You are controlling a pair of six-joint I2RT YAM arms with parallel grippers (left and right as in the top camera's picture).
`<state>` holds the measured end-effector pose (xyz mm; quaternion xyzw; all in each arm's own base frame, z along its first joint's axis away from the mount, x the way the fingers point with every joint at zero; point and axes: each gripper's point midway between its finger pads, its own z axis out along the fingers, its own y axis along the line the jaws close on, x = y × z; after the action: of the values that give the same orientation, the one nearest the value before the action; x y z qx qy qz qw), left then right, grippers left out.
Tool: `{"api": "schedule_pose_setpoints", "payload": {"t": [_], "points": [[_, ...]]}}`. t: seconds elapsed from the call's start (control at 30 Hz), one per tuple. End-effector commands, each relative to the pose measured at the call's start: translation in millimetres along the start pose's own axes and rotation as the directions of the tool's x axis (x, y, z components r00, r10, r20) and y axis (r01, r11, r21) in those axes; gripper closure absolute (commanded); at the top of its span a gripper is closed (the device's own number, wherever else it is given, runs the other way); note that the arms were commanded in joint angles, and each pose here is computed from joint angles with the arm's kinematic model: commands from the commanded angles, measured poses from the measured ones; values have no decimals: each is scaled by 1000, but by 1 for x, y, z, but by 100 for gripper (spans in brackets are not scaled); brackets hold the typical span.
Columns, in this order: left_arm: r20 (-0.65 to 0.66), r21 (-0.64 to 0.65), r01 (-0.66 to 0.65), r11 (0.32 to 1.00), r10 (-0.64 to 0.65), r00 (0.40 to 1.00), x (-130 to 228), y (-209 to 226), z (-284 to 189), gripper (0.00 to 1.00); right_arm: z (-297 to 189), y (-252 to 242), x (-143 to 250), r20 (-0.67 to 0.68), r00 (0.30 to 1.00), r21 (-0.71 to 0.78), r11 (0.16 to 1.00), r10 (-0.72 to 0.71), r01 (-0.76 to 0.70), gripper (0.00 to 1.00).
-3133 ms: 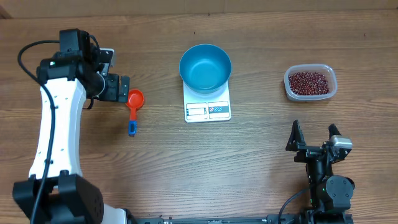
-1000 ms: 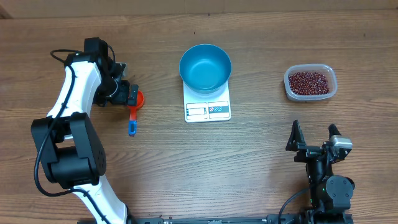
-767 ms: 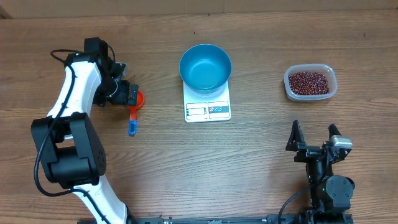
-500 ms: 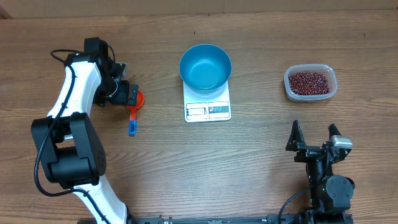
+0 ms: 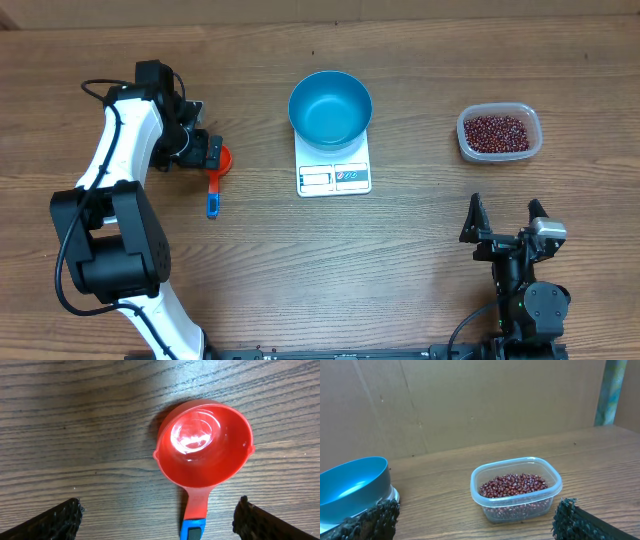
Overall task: Scoop item into bowl and weigh 150g on scale
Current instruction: 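Lower the left gripper and grasp the red measuring cup rim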
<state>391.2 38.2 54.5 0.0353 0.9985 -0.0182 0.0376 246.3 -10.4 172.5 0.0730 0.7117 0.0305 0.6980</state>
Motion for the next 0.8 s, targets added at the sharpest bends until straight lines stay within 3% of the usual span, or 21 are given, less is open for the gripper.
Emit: {"api": "schedule_pose_setpoints", "payload": {"t": [0.0, 0.77], "points": [[3, -7, -13, 1000, 13, 1000, -6, 3, 3, 0, 0, 3, 2, 4, 1000, -15, 1000, -3, 3, 0], [44, -12, -16, 1000, 16, 999, -16, 4, 2, 1, 0, 3, 2, 4, 1000, -15, 1000, -3, 3, 0]]}}
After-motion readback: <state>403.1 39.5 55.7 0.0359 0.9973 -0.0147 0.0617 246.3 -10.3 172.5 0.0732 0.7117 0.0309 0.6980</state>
